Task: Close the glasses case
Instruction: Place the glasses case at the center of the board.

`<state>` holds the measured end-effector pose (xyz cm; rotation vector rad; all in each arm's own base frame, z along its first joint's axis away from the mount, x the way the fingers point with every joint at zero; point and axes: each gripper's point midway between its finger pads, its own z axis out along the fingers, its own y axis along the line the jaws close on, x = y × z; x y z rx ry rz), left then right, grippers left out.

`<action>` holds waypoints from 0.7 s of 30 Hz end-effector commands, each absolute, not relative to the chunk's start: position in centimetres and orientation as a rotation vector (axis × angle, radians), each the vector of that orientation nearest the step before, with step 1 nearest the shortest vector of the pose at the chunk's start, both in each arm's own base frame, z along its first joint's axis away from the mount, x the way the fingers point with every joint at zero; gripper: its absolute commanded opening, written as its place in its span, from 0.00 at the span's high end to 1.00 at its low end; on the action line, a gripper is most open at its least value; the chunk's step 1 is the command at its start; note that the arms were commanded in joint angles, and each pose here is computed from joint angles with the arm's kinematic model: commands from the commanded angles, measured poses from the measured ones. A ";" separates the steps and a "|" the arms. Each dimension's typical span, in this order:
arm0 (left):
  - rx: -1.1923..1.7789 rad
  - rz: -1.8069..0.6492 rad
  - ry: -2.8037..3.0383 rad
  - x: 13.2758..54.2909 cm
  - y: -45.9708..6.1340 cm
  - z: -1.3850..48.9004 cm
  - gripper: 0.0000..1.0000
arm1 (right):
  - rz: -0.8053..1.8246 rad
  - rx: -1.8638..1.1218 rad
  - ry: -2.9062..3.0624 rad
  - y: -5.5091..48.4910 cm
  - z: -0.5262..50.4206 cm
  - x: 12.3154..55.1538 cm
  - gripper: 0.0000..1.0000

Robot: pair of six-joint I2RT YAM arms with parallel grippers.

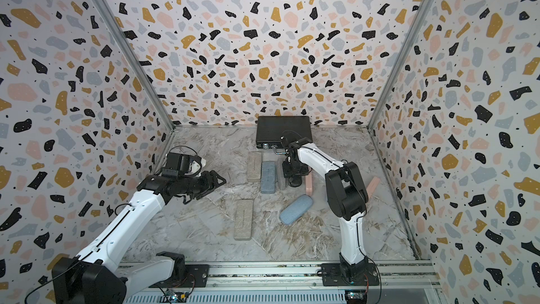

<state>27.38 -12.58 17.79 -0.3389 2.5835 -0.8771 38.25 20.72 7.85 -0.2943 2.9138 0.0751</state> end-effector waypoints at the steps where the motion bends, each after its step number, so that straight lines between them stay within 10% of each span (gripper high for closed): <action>1: -0.316 -0.890 2.542 27.4 -12.6 18.6 0.29 | 0.068 -0.279 2.901 20.0 9.9 37.5 0.35; 21: -0.305 -0.822 2.559 26.5 -11.6 18.7 0.29 | 0.056 -0.261 2.986 20.5 4.2 37.6 0.36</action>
